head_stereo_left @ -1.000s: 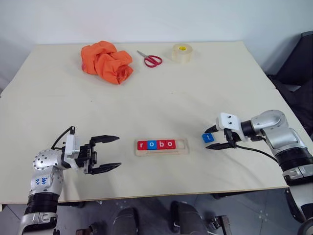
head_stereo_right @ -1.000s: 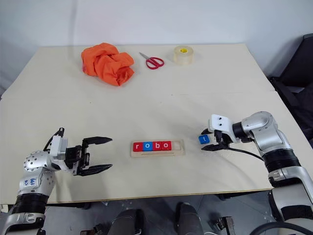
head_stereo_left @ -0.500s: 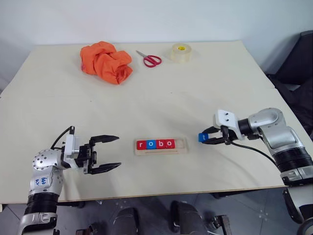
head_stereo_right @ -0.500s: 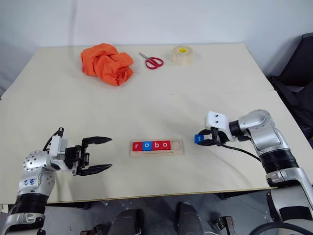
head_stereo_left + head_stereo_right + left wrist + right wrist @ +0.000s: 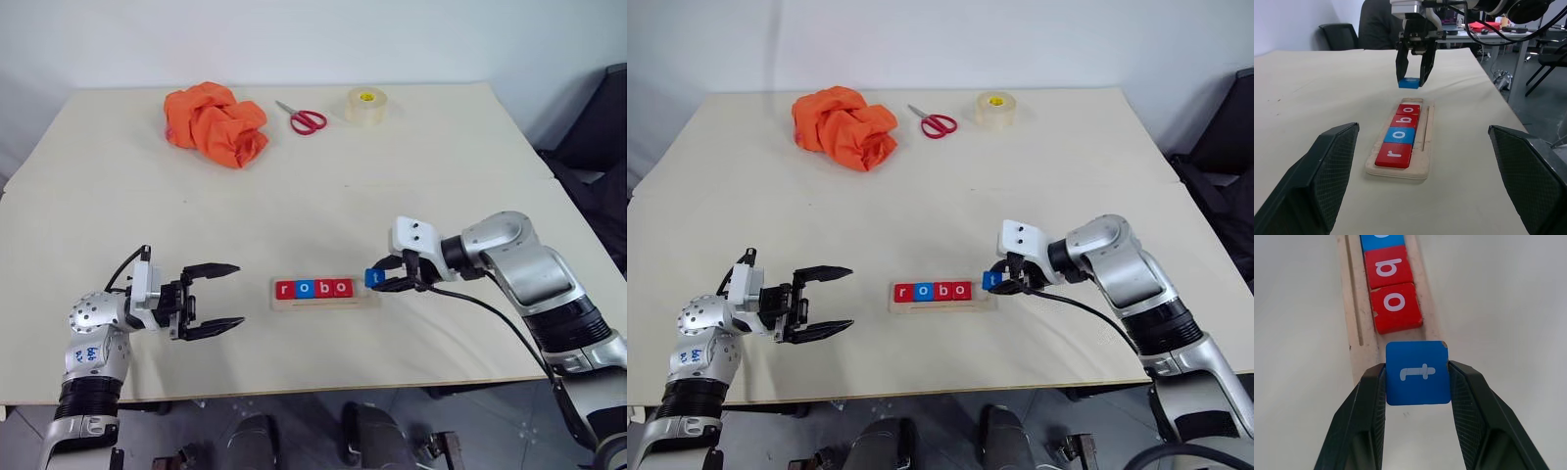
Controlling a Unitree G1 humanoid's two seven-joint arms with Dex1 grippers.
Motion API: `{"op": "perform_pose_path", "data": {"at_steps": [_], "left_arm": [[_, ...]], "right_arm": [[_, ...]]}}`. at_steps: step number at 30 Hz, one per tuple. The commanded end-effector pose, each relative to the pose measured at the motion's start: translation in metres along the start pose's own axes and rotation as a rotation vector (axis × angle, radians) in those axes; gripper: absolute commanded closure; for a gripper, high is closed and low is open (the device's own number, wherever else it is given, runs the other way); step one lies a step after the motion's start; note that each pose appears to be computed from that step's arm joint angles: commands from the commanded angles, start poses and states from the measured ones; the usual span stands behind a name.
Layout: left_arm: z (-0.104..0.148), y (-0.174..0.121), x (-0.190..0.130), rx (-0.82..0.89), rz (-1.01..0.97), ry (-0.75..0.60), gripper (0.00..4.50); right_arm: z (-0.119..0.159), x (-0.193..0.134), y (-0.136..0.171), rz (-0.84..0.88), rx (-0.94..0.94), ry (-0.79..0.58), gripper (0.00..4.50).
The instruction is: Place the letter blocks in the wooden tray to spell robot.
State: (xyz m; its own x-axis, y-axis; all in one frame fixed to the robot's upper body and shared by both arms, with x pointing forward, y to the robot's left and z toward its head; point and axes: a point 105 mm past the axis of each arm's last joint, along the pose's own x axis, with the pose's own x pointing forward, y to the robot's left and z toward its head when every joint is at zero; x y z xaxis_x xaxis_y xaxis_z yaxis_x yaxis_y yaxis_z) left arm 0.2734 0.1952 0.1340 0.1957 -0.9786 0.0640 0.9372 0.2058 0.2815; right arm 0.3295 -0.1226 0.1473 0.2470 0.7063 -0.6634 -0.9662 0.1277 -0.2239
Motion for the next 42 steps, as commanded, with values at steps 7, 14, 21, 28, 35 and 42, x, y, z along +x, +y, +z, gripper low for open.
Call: {"op": "perform_pose_path", "data": {"at_steps": [7, 14, 21, 28, 35, 42], "left_arm": [[0.003, -0.004, -0.003, 0.023, 0.004, -0.006, 0.0], [0.004, -0.004, -0.004, 0.025, 0.011, -0.003, 0.0], [0.004, -0.003, -0.005, 0.027, 0.017, 0.0, 0.0], [0.004, -0.002, -0.004, 0.03, 0.018, -0.001, 0.0], [0.004, -0.001, -0.003, 0.033, 0.018, 0.0, 0.0], [0.004, 0.0, -0.002, 0.037, 0.019, -0.001, 0.0]], "right_arm": [[0.011, 0.01, -0.005, -0.004, -0.054, -0.002, 3.04], [0.012, 0.019, -0.005, 0.009, -0.066, 0.002, 3.04], [0.016, 0.022, -0.001, 0.035, -0.077, -0.006, 3.04], [0.018, 0.024, 0.005, 0.067, -0.08, -0.014, 3.04], [0.016, 0.026, 0.005, 0.061, -0.073, -0.007, 3.04], [0.02, 0.023, 0.009, 0.063, -0.078, -0.011, 0.93]]}}
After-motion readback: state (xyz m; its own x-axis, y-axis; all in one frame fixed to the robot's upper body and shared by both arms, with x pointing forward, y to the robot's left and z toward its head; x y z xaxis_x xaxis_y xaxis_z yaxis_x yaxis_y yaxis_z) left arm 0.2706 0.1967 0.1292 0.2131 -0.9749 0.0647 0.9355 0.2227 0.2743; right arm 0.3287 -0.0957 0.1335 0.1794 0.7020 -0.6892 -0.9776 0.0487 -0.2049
